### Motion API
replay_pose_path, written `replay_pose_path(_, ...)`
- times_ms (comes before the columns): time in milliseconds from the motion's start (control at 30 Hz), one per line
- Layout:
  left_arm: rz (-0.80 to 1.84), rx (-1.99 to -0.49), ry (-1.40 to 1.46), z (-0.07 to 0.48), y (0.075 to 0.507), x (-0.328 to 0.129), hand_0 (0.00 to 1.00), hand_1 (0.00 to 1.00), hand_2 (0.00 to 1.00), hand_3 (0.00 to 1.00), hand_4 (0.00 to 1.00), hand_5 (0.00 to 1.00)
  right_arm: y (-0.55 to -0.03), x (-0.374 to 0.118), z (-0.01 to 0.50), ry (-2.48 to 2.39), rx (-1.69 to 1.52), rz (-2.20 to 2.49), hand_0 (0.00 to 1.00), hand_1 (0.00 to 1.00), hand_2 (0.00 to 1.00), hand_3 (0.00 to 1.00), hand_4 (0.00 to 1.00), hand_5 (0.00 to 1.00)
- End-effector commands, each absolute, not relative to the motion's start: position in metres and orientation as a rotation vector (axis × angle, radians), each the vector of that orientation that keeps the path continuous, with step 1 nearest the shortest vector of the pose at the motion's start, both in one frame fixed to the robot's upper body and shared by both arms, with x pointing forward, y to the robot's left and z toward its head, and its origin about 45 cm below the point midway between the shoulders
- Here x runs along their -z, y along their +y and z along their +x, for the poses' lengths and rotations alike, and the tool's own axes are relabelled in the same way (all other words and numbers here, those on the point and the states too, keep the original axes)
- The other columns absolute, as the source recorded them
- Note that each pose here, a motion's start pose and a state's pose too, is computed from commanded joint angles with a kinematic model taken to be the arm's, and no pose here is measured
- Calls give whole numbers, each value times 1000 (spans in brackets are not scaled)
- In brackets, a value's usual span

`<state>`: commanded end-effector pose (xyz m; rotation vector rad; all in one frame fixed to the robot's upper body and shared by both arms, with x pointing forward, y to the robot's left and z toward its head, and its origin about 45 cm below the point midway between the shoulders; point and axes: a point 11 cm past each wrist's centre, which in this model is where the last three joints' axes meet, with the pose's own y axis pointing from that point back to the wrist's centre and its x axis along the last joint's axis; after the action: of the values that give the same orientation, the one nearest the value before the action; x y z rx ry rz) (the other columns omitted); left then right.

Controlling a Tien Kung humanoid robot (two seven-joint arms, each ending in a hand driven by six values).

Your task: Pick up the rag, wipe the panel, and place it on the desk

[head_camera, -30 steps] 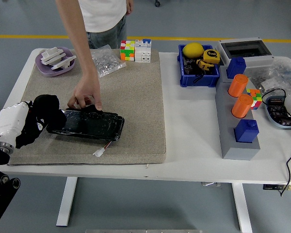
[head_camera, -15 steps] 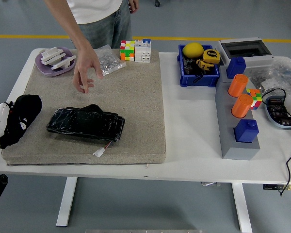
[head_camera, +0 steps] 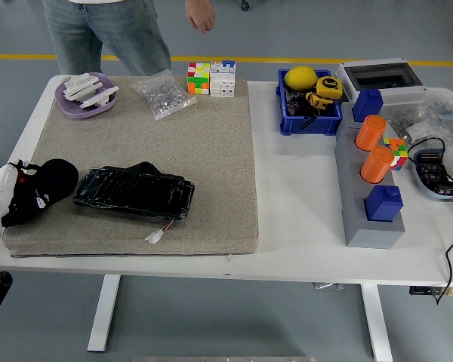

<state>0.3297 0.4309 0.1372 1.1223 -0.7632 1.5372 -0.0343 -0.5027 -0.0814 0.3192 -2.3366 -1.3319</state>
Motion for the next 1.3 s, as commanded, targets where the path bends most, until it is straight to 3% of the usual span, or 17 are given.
replay_pose_path(267,1049,-1564,-766,326,428,-149,667,809,792,809,998,471,-503,81,-36,-2335,1330,316,521,551,647,553,934,407)
replay_pose_path(533,675,-1653,-663,318,427,-176,627,768,764,796,998,491,-502,82,-36,-2327,1337,308,522,550,647,553,933,407)
replay_pose_path(567,616,-1665,-645,317,427,-179,555,712,723,743,960,457,-501,82,-36,-2324,1341,307,522,549,647,553,932,408)
replay_pose_path(733,351,-1680,-536,318,417,-194,555,712,723,743,960,457,-493,86,-38,-2296,1363,300,522,549,647,553,932,408)
replay_pose_path(767,312,-1690,-508,318,416,-195,541,680,700,668,941,457,-493,86,-39,-2292,1365,300,521,550,647,553,931,406)
replay_pose_path(967,35,-1670,-326,320,394,-207,536,675,691,648,943,452,-488,88,-41,-2260,1380,292,520,550,648,552,931,407)
replay_pose_path(1300,-214,-1769,-62,314,407,-201,530,672,682,624,928,435,-487,89,-40,-2237,1384,293,521,555,648,552,930,408)
